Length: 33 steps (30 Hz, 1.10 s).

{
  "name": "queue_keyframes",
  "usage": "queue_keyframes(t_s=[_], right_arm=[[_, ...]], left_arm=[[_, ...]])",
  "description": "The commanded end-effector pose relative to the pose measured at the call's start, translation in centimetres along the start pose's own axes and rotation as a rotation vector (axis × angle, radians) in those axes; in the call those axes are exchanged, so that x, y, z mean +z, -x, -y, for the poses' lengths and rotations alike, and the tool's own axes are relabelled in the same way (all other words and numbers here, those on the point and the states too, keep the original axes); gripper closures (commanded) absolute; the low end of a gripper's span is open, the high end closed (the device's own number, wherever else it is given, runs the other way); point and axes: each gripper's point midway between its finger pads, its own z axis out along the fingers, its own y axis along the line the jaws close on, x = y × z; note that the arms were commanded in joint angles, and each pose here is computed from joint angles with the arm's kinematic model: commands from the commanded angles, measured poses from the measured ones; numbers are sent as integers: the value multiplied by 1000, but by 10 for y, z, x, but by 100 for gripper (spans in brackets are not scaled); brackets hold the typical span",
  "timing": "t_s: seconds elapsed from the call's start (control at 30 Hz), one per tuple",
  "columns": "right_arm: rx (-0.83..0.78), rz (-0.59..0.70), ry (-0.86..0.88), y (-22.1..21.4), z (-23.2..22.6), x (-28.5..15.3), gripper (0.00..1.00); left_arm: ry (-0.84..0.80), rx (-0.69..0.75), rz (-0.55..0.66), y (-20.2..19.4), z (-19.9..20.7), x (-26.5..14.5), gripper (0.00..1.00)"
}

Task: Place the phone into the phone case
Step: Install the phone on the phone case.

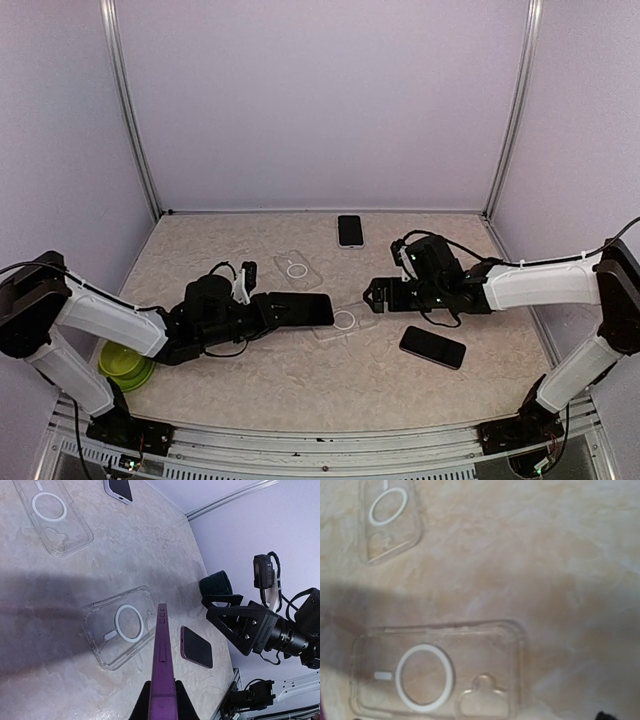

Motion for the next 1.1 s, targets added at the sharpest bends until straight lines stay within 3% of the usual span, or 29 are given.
queue_keyframes(t_s=[0.0,0.4,1.07], right_arm=[[-11,-2,72,10,-11,3,0],[19,-46,164,5,-11,15,0],[56,-119,226,-4,-14,45,0]], left_arm=[[-115,-34,55,17,33,16,100],[-124,-124,-9,2,25,65,100],[-11,-263,15,-6,-1,91,100]])
